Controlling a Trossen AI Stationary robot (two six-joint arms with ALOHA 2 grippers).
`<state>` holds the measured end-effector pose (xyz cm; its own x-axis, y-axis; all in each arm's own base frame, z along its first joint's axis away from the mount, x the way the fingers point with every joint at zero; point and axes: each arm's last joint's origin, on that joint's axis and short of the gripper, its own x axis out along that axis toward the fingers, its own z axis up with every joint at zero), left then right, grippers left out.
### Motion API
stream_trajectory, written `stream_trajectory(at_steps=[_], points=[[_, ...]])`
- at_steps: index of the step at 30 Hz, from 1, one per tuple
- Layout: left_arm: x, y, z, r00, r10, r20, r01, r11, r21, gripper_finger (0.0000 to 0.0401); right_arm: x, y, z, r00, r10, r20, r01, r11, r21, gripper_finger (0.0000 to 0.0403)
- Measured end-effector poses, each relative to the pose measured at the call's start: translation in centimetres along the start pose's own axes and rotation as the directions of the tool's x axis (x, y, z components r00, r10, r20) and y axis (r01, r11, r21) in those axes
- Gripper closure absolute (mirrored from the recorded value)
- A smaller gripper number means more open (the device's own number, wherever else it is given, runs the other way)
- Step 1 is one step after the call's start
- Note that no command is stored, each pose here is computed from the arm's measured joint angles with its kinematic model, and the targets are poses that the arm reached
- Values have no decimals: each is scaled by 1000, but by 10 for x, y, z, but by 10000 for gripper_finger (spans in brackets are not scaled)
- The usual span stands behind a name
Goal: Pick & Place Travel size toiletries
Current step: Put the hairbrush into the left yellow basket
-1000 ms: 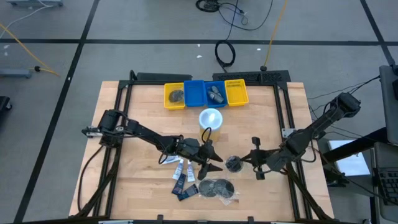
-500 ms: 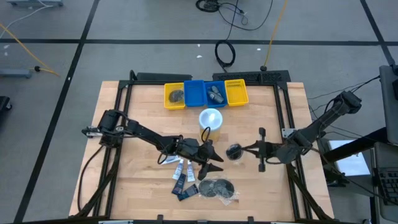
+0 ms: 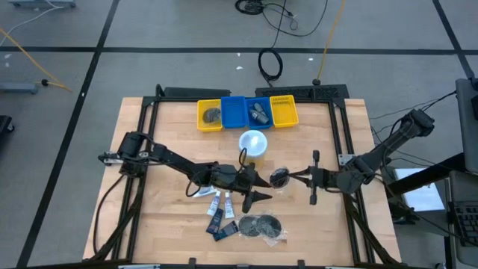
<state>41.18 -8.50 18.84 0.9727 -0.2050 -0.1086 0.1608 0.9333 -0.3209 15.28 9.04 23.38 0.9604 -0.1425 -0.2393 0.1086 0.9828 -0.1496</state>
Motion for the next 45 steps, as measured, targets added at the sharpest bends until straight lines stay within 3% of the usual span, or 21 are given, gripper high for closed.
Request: stream_trajectory(at_steps=[14,19,33,37,45], points=[[-2,2,15,964,174,202,-178,984,3,199,2,-1,7,998,-34,56,36,998,-42,403],[-3,1,19,953,170,251,-173,985,-7,199,2,-1,7,998,-34,57,37,998,-48,403],[-3,1,19,954,169,247,-173,985,-7,201,2,-1,7,998,-33,57,36,998,-53,403],[-2,0,19,959,148,241,-151,988,-5,234,2,-1,7,998,-33,57,36,998,-54,403],[-2,-2,18,968,110,227,-115,993,6,373,2,-1,7,998,-28,58,31,998,-53,403]])
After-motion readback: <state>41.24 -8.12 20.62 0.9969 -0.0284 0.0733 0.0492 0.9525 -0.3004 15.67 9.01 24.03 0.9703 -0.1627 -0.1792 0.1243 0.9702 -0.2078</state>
